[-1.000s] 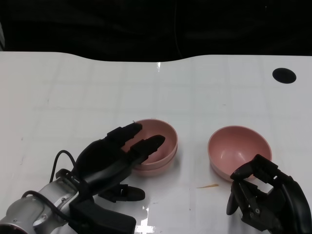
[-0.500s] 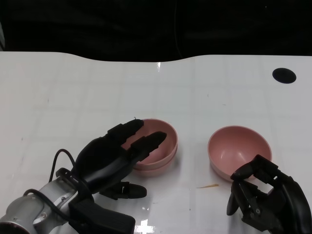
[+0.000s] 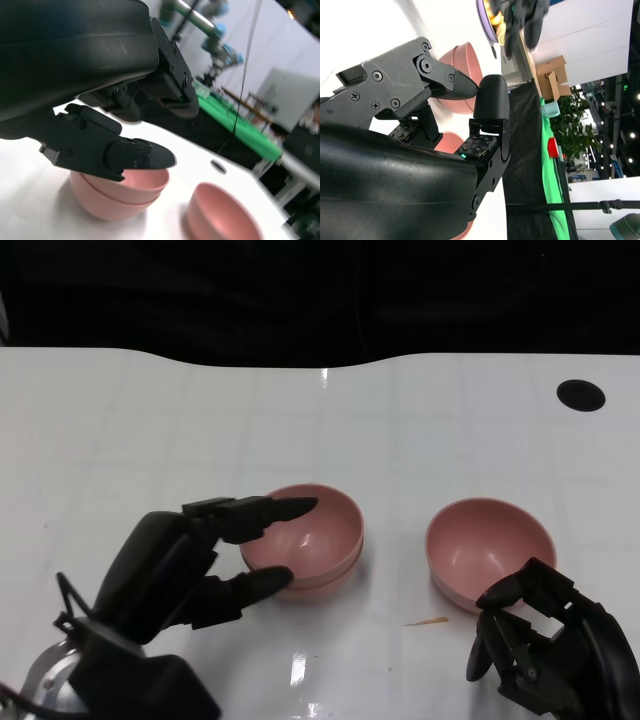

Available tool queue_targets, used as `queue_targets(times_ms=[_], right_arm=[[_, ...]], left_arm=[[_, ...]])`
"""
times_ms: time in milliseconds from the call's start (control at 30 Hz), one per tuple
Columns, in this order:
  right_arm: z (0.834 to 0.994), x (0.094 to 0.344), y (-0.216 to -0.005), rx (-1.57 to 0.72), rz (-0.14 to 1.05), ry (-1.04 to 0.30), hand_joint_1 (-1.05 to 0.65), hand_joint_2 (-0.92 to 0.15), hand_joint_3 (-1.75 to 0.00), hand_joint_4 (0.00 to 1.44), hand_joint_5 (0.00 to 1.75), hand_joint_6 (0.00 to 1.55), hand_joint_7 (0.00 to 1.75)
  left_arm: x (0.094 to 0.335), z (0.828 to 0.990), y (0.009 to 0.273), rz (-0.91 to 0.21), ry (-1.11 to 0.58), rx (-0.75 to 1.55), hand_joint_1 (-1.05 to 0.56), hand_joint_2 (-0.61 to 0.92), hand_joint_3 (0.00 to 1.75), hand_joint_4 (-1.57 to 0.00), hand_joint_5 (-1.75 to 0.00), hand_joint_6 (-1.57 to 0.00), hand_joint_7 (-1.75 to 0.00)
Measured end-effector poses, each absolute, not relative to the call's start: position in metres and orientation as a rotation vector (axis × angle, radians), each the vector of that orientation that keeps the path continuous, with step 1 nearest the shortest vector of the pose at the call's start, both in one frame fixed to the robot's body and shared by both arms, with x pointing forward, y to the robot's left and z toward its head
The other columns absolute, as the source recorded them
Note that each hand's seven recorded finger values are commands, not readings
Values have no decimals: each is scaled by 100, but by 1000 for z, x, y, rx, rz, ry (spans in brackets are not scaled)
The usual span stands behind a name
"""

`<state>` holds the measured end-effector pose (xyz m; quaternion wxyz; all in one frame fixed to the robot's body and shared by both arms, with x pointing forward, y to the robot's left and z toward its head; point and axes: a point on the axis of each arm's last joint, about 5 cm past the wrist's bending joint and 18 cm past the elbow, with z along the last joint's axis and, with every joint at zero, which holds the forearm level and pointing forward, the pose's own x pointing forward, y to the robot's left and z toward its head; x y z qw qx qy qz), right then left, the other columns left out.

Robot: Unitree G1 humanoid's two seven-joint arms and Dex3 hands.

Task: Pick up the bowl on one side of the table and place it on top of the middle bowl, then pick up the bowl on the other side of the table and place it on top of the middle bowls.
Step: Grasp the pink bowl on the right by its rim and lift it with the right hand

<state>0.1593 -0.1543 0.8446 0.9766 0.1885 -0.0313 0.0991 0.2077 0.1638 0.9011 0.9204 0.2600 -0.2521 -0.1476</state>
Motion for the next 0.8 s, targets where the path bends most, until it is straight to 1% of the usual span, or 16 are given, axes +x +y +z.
queue_targets(times_ms=[33, 67, 100, 133, 167, 200, 233, 300, 333, 367, 400, 433, 500, 600, 700, 800], right_arm=[[845, 159, -155, 369, 202, -64, -11, -67, -86, 89, 159, 83, 129], [845, 159, -155, 338, 197, -78, -9, -65, -89, 89, 158, 81, 132], [845, 158, -156, 298, 183, -110, -9, -65, -91, 90, 158, 81, 133], [846, 158, -156, 252, 165, -148, -9, -66, -89, 90, 155, 82, 128], [847, 156, -157, 203, 144, -193, -9, -67, -88, 90, 153, 83, 126], [846, 155, -157, 161, 124, -231, -9, -68, -86, 88, 149, 83, 117], [846, 155, -158, 119, 106, -271, -18, -71, -77, 83, 138, 85, 98], [845, 154, -159, 28, 89, -357, -27, -85, -47, 79, 120, 90, 70], [844, 155, -159, -15, 88, -406, -30, -89, -41, 78, 109, 91, 58], [844, 156, -160, -60, 86, -456, -37, -91, -39, 77, 79, 88, 34], [845, 157, -161, -111, 85, -508, -41, -91, -37, 79, 56, 87, 19], [847, 157, -163, -166, 81, -563, -43, -92, -36, 80, 39, 86, 10], [854, 159, -170, -313, 88, -688, -51, -92, -37, 65, 15, 67, 2], [867, 163, -177, -540, 136, -754, -65, -92, -40, 39, 2, 39, 0], [880, 164, -181, -805, 178, -752, -73, -92, -44, 32, 0, 27, 0], [889, 164, -186, -996, 166, -709, -79, -92, -40, 31, 0, 28, 1]], left_arm=[[204, 902, 167, -301, -497, 475, 9, 71, 87, -87, -101, -103, -47], [202, 904, 170, -305, -476, 425, 16, 60, 114, -82, -138, -95, -98], [198, 905, 174, -312, -448, 370, 17, 57, 124, -82, -155, -89, -127], [194, 906, 178, -317, -413, 313, 15, 54, 130, -84, -167, -84, -149], [190, 907, 182, -324, -376, 257, 15, 53, 132, -85, -171, -82, -156], [187, 908, 186, -330, -347, 216, 15, 52, 132, -86, -173, -80, -161], [184, 907, 189, -331, -322, 181, 15, 51, 134, -88, -174, -77, -167], [178, 906, 196, -329, -270, 130, 16, 52, 136, -87, -174, -75, -172], [176, 904, 198, -327, -247, 115, 16, 52, 136, -87, -175, -75, -173], [174, 903, 201, -326, -227, 98, 18, 53, 136, -87, -175, -73, -174], [172, 902, 203, -327, -211, 86, 19, 53, 136, -87, -175, -73, -174], [169, 901, 206, -329, -196, 72, 20, 54, 136, -87, -175, -72, -174], [164, 898, 214, -334, -170, 51, 21, 54, 137, -87, -175, -72, -175], [158, 895, 220, -324, -144, 46, 21, 59, 132, -85, -175, -70, -175], [152, 890, 222, -297, -100, 32, 21, 61, 131, -84, -175, -68, -175], [146, 885, 223, -269, -62, 35, 20, 62, 130, -83, -175, -67, -175]])
